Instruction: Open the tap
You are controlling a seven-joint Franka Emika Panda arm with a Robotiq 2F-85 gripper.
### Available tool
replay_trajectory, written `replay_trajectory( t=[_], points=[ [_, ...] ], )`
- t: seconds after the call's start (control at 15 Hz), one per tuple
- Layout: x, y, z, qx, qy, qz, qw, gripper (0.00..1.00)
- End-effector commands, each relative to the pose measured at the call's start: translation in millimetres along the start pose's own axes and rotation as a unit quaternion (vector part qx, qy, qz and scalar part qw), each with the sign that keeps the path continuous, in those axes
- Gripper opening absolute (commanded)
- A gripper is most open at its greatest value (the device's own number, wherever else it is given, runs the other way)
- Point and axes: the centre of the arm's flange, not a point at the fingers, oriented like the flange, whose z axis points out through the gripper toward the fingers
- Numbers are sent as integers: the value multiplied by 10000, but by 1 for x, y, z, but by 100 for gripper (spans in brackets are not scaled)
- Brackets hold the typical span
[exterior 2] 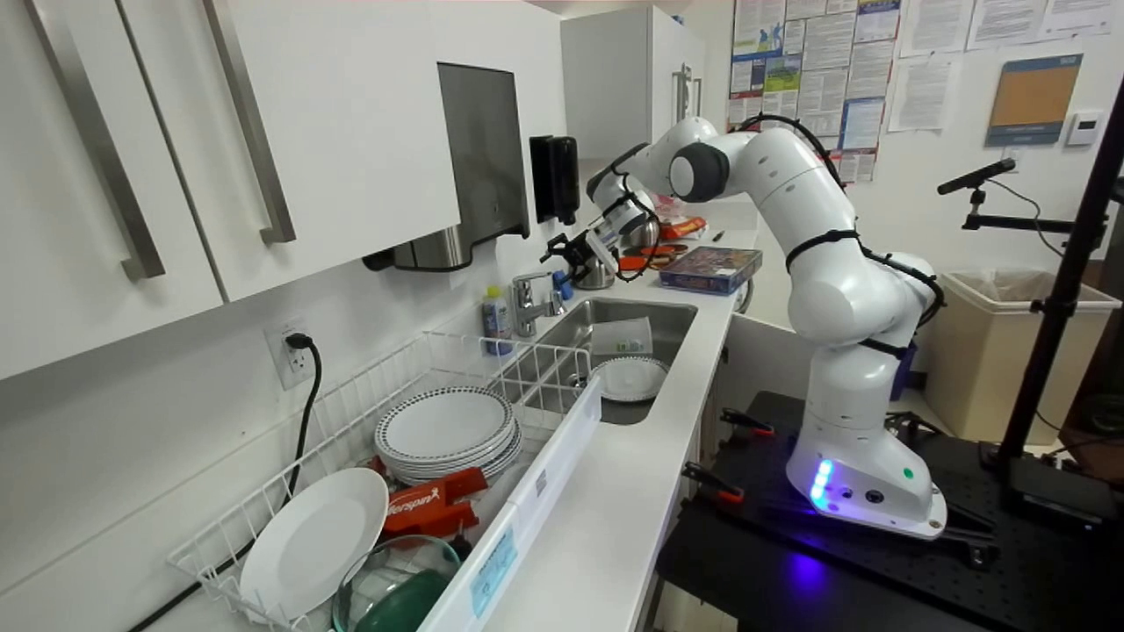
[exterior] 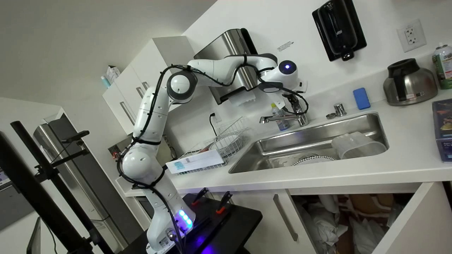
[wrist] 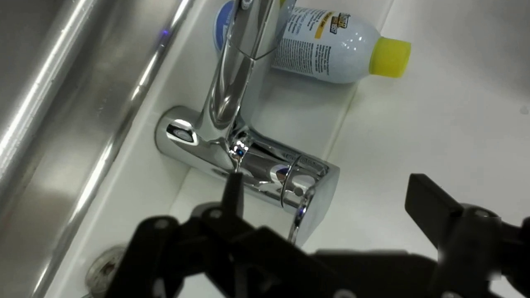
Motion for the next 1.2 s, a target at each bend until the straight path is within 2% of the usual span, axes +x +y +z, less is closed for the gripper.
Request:
replay_trajectory(
  t=[0.0, 0.13, 0.2, 0.27, 0.4, 1.0, 1.13],
  points=[
    [4, -2, 15, 89, 262, 107, 9996, 100],
    [3, -1, 21, 173, 341, 153, 9992, 100],
    [4, -2, 23, 202, 383, 178, 9989, 95],
    [4, -3, 25, 237, 422, 187, 9987, 74],
    [6, -5, 26, 264, 489, 202, 9983, 69],
    [13, -18, 7, 242, 695, 109, 9972, 0],
    [15, -30, 3, 289, 754, 15, 9967, 1]
  ],
)
